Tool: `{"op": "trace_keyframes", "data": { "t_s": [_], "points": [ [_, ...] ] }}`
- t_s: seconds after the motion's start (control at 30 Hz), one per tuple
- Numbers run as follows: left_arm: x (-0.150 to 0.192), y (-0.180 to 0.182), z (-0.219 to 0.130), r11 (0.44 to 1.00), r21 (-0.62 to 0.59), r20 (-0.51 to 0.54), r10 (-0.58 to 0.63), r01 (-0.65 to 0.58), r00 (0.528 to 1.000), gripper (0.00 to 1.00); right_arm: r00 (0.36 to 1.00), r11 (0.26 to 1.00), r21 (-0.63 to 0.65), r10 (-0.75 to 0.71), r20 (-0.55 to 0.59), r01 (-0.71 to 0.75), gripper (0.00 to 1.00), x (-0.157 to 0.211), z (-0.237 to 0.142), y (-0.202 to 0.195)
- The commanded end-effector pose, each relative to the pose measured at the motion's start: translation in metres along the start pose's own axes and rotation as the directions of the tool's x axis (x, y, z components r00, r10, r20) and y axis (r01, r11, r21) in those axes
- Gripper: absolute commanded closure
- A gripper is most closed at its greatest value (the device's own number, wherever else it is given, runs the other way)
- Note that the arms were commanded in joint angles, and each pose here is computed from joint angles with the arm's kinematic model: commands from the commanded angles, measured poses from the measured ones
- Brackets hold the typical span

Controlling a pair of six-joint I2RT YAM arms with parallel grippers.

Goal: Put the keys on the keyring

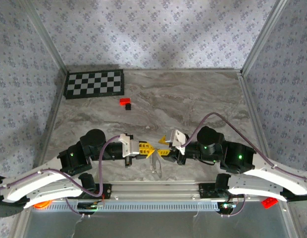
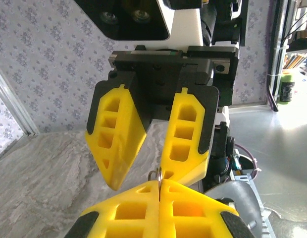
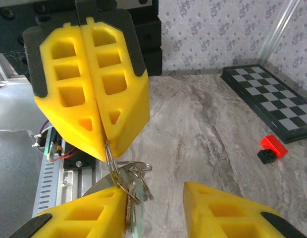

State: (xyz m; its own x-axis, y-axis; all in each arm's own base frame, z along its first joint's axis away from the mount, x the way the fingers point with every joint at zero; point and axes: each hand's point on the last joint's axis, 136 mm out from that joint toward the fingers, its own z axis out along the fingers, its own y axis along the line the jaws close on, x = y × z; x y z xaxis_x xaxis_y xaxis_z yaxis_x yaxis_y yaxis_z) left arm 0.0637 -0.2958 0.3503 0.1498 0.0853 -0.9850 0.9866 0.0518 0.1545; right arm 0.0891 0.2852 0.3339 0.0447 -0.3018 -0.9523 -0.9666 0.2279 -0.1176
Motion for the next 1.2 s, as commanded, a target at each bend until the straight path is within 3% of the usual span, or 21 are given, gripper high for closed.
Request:
{"op": "trace_keyframes", "data": {
  "t_s": [0.0, 0.5, 0.7, 1.0, 1.17],
  "points": [
    [-0.019, -0.004, -0.004, 1.0, 0.028, 0.073, 0.01, -0.012, 0.997, 1.0, 0.996, 0.999, -0.044, 0.009, 0.09, -0.005, 0.65, -0.019, -0.006, 0.007],
    [-0.014, -0.002, -0.003, 1.0, 0.022, 0.068, 0.006, -0.007, 0.998, 1.0, 0.987, 0.99, -0.128, -0.046, 0.151, 0.066, 0.66, -0.024, -0.011, 0.026],
    [-0.015, -0.002, -0.003, 1.0, 0.024, 0.069, 0.004, -0.006, 0.998, 1.0, 0.99, 0.991, -0.113, -0.051, 0.134, 0.067, 0.74, -0.019, -0.006, 0.023],
    [-0.015, -0.003, -0.002, 1.0, 0.029, 0.076, -0.001, -0.001, 0.997, 1.0, 0.994, 0.995, -0.08, -0.051, 0.096, 0.059, 0.68, -0.01, -0.004, 0.017],
    [-0.014, -0.004, -0.002, 0.999, 0.037, 0.078, -0.01, 0.007, 0.997, 1.0, 0.994, 0.995, -0.078, -0.054, 0.096, 0.061, 0.73, -0.009, -0.002, 0.016]
  ]
}}
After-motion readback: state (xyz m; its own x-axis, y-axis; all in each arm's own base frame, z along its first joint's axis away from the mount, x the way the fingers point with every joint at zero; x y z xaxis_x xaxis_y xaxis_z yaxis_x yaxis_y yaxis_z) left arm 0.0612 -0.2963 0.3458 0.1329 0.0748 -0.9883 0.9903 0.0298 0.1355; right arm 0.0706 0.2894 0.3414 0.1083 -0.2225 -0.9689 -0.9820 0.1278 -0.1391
